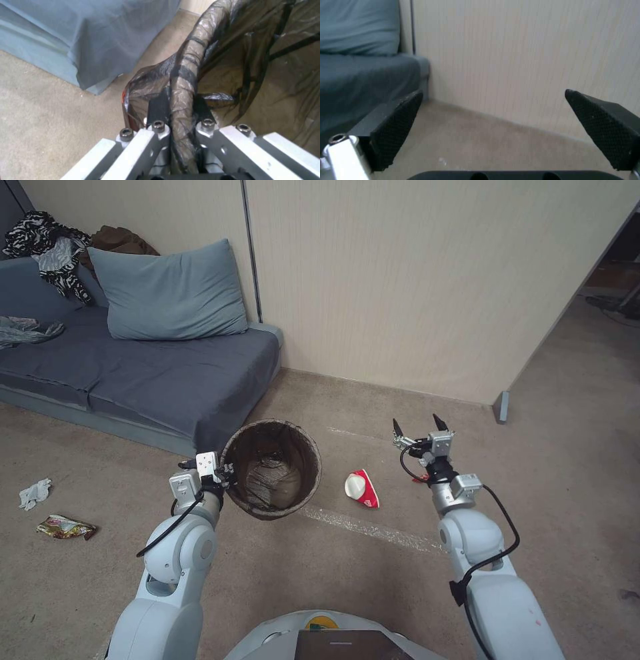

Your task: Pick up the trash bin, then pick up the garbage from the floor and place it into the trash bin.

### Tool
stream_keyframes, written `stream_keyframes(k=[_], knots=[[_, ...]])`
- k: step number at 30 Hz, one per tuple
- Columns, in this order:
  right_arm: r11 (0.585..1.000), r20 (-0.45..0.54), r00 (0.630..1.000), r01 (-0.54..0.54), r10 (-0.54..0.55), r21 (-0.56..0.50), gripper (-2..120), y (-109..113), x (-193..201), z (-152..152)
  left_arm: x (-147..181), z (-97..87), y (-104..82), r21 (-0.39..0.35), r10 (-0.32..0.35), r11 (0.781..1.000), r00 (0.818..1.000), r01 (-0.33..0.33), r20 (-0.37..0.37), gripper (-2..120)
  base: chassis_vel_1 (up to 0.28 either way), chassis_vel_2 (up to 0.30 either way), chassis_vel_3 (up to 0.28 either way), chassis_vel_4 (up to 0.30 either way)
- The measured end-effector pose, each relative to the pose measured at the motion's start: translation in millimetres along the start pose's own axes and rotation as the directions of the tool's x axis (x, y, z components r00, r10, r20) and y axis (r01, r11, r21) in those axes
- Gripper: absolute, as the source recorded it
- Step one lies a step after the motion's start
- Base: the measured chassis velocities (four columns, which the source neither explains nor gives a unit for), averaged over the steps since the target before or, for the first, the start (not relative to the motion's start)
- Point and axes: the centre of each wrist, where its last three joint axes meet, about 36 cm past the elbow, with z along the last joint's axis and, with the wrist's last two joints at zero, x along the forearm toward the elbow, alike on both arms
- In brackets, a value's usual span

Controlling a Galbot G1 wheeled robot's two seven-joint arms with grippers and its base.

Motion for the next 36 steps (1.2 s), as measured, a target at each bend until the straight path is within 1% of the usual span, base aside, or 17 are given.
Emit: stream_keyframes(k=[2,3,4,5,7,9,10,11,12,13,14,16,25,30,31,34,36], knots=[[0.999,-0.059,0.997,0.039,-0.041,-0.022,100,-6,-5,-5,0,0.3,0.3,-0.001,0.001,1.0,1.0,-0.001,-0.002,3,0.0,0.0,0.0,0.0],[0.996,-0.095,0.992,0.077,-0.081,-0.038,100,-10,-7,-7,-1,0.4,0.5,-0.002,0.002,1.0,1.0,-0.002,-0.003,3,0.0,0.0,0.0,0.0],[0.987,-0.174,0.973,0.143,-0.153,-0.067,100,-15,-14,-13,-1,0.3,0.6,-0.002,0.003,1.0,1.0,-0.003,-0.003,3,0.0,0.0,0.0,0.0],[0.987,-0.174,0.973,0.143,-0.153,-0.067,100,-15,-14,-13,-1,0.3,0.6,-0.002,0.003,1.0,1.0,-0.003,-0.003,3,0.0,0.0,0.0,0.0],[0.978,-0.292,0.936,0.168,-0.199,-0.126,100,-16,-20,-20,0,0.2,0.8,-0.002,0.004,1.0,1.0,-0.004,-0.003,3,0.0,0.0,0.0,0.0],[0.976,-0.308,0.929,0.17,-0.204,-0.134,100,-16,-21,-22,0,0.2,0.9,-0.003,0.004,1.0,1.0,-0.004,-0.003,3,0.0,0.0,0.0,0.0],[0.968,-0.381,0.894,0.179,-0.234,-0.174,100,-16,-25,-27,1,0.1,1.0,-0.003,0.005,1.0,1.0,-0.005,-0.002,3,0.0,0.0,0.0,0.0],[0.96,-0.425,0.867,0.186,-0.26,-0.207,100,-15,-28,-30,1,-0.1,1.2,-0.004,0.005,1.0,1.0,-0.005,-0.002,3,0.0,0.0,0.0,0.0],[0.955,-0.448,0.85,0.191,-0.276,-0.226,100,-14,-32,-31,1,-0.1,1.3,-0.004,0.006,1.0,1.0,-0.006,-0.002,3,0.0,0.0,0.0,0.0],[0.955,-0.448,0.85,0.191,-0.276,-0.226,100,-14,-32,-31,1,-0.1,1.3,-0.004,0.006,1.0,1.0,-0.006,-0.002,3,0.0,0.0,0.0,0.0],[0.953,-0.462,0.84,0.193,-0.284,-0.235,100,-14,-35,-31,1,0.0,1.3,-0.004,0.006,1.0,1.0,-0.006,-0.002,3,0.0,0.0,0.0,0.0],[0.945,-0.501,0.809,0.199,-0.308,-0.258,100,-11,-43,-29,1,0.3,1.4,-0.004,0.006,1.0,1.0,-0.006,-0.003,3,0.0,0.0,0.0,0.0],[0.948,-0.544,0.78,0.21,-0.311,-0.24,100,-2,-56,-17,2,1.6,1.0,-0.002,0.006,1.0,1.0,-0.006,-0.008,3,0.0,0.0,0.0,0.0],[0.95,-0.58,0.753,0.214,-0.31,-0.229,100,3,-64,0,2,1.3,1.0,-0.001,0.006,1.0,1.0,-0.006,-0.007,3,0.0,0.0,0.0,0.0],[0.95,-0.58,0.753,0.214,-0.31,-0.229,100,3,-64,0,2,1.3,1.0,-0.001,0.006,1.0,1.0,-0.006,-0.007,3,0.0,0.0,0.0,0.0],[0.952,-0.608,0.733,0.217,-0.304,-0.215,100,3,-71,11,2,0.9,0.5,0.001,0.006,1.0,1.0,-0.006,-0.005,3,0.0,0.0,0.0,0.0],[0.953,-0.615,0.728,0.217,-0.303,-0.212,100,3,-73,15,1,0.9,0.4,0.001,0.006,1.0,1.0,-0.006,-0.005,3,0.0,0.0,0.0,0.0]])
